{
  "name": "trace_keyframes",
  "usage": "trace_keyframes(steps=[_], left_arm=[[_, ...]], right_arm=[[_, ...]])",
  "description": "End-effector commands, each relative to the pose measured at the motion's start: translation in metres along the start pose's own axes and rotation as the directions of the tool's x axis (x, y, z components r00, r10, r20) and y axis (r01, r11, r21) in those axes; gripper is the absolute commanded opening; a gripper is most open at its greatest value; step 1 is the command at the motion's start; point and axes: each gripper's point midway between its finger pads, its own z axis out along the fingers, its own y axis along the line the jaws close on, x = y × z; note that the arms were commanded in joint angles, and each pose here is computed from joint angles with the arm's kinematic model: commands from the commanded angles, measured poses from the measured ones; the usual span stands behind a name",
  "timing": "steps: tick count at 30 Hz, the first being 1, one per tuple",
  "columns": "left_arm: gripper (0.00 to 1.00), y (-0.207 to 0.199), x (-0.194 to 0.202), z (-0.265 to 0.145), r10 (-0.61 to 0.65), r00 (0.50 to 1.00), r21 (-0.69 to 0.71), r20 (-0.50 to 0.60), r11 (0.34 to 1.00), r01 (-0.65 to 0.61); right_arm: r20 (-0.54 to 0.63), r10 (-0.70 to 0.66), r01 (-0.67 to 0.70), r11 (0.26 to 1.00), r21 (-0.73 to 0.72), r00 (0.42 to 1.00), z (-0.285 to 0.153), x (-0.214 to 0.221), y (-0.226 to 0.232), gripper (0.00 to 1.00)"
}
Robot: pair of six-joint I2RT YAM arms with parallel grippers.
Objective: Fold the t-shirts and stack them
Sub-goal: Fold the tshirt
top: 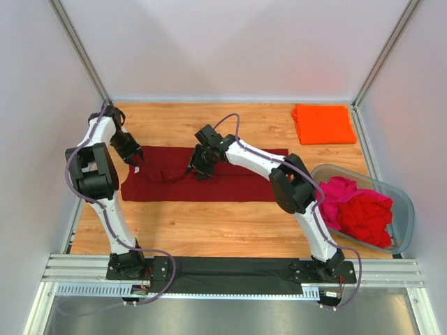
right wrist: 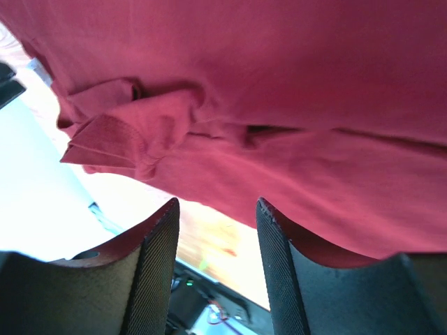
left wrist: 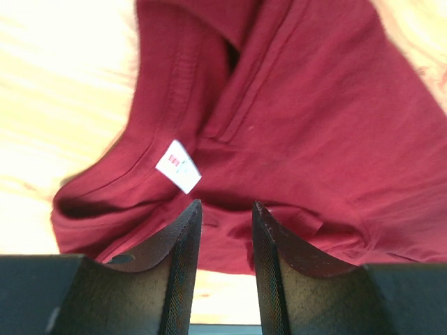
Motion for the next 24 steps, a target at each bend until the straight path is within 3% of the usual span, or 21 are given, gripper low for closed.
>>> trace_keyframes(steps=[1,12,24], left_arm=[[0.42,-0.015,-0.011,0.004,0.000,1.000,0.059,0.023,0.998,-0.002],[0.41,-0.033,-0.016,0.006,0.020,0.999,0.143,0.031,0.989,-0.025],[0.41,-0.024,-0.015,0.027,0.016,1.000,0.095,-0.017,0.995,-0.014]], right_arm=[[0.007,0.060,-0.059,0.993,-0.104,0.998,0.003,0.007,0.038,0.50],[-0.023,0.139,-0.141,0.978,-0.152,0.990,0.034,0.011,0.057,0.51],[-0.053,0.174,-0.181,0.964,-0.194,0.983,0.052,0.016,0.074,0.49]])
